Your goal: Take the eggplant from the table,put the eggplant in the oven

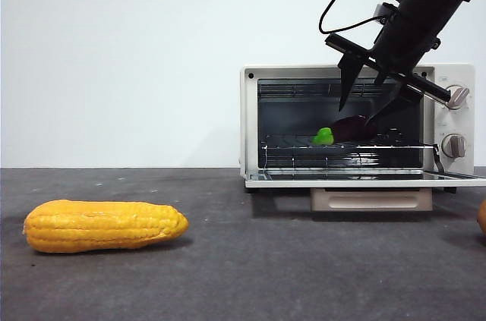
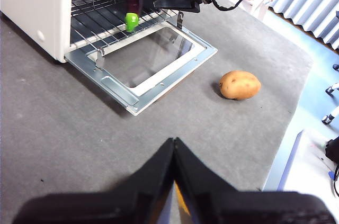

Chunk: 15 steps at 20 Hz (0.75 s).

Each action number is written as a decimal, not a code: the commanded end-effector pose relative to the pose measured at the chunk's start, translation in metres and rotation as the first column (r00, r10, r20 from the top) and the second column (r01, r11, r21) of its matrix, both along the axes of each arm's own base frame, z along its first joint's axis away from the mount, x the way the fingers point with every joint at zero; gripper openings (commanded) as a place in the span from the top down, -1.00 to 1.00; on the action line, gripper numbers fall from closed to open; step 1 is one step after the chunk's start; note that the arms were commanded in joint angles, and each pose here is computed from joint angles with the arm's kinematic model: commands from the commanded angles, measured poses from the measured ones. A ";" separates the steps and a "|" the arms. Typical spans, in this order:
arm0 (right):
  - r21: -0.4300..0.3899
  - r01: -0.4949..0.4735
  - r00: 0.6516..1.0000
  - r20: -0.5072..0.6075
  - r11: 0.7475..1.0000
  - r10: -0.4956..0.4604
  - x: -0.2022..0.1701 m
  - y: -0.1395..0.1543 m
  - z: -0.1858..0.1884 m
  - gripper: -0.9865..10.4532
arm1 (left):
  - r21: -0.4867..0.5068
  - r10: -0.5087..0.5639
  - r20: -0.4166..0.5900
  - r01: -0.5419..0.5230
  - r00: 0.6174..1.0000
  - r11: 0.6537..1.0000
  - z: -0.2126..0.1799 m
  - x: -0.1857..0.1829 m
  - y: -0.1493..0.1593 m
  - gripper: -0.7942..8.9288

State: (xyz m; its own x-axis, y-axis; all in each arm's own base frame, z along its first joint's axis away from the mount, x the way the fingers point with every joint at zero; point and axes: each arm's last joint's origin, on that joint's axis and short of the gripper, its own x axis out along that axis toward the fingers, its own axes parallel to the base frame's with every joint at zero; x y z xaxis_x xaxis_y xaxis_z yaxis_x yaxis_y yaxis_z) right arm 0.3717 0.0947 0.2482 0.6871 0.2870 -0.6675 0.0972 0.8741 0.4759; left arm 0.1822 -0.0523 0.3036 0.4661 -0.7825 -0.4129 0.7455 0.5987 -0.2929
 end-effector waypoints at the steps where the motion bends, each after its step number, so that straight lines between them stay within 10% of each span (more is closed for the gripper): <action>1: 0.004 0.008 1.000 -0.002 1.000 -0.008 0.002 0.001 -0.002 0.43 | 0.002 -0.005 -0.010 0.005 1.000 1.000 -0.003 0.000 -0.001 0.85; 15: -0.008 -0.056 0.997 0.046 0.998 0.056 -0.019 -0.003 0.031 0.42 | 0.002 -0.003 -0.007 0.003 1.000 1.000 -0.003 0.000 -0.001 0.85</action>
